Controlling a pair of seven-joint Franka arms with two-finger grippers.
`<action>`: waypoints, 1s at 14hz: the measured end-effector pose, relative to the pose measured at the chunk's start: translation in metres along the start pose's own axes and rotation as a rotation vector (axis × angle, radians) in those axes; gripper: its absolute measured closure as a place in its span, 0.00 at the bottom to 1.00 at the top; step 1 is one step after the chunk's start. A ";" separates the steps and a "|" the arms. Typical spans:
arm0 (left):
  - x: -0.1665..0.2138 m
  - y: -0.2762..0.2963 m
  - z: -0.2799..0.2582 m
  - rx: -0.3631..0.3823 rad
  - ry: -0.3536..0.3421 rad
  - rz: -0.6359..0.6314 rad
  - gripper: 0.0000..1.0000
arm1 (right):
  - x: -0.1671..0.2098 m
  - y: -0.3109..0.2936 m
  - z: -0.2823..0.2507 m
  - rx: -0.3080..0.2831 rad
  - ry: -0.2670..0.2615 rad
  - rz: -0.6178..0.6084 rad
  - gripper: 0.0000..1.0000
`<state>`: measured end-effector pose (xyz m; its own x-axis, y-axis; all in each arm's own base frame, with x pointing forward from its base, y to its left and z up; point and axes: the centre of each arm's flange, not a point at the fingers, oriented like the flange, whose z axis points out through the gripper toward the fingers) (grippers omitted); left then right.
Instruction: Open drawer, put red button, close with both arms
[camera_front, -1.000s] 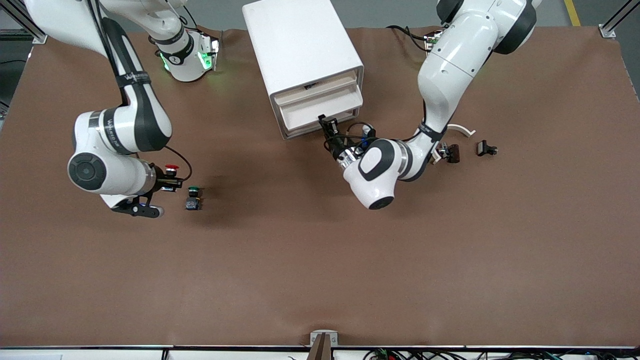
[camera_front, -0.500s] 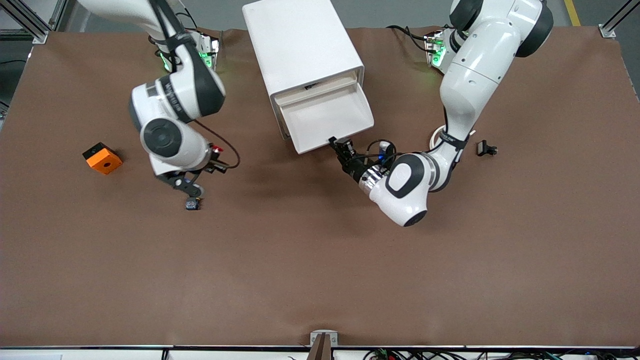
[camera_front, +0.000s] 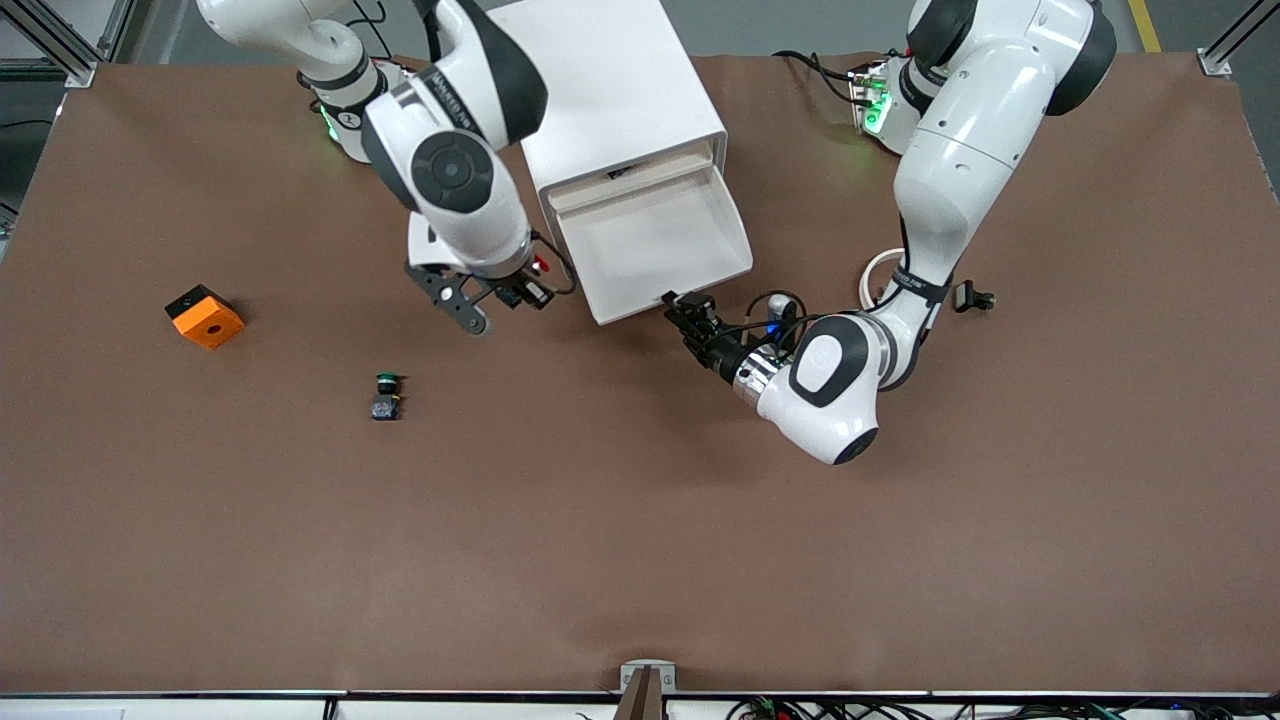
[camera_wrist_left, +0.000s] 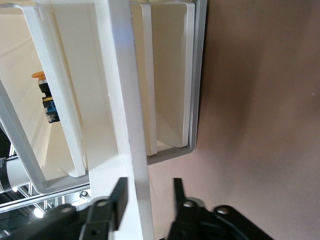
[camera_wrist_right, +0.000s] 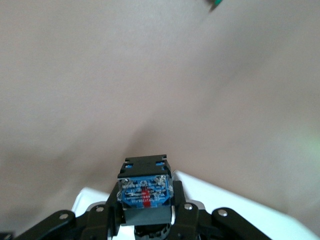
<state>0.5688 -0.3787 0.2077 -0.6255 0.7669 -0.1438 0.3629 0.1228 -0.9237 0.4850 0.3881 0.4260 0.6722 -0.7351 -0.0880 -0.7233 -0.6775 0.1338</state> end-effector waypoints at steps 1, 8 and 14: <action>-0.002 -0.002 -0.005 -0.006 -0.006 0.008 0.40 | -0.013 -0.005 -0.004 0.011 -0.001 0.033 0.58; -0.011 -0.019 -0.065 -0.212 0.088 0.210 0.00 | -0.043 -0.036 0.010 0.047 -0.077 0.260 0.58; -0.001 -0.039 -0.104 -0.379 0.325 0.580 0.00 | -0.100 -0.043 0.032 0.034 -0.079 0.330 0.58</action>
<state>0.6277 -0.3186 0.2805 -0.0488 0.9140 -0.4028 0.8199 -0.1936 -0.5388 0.4437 0.4901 0.3977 0.3872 -0.9139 -0.1219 -0.9057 -0.4018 0.1352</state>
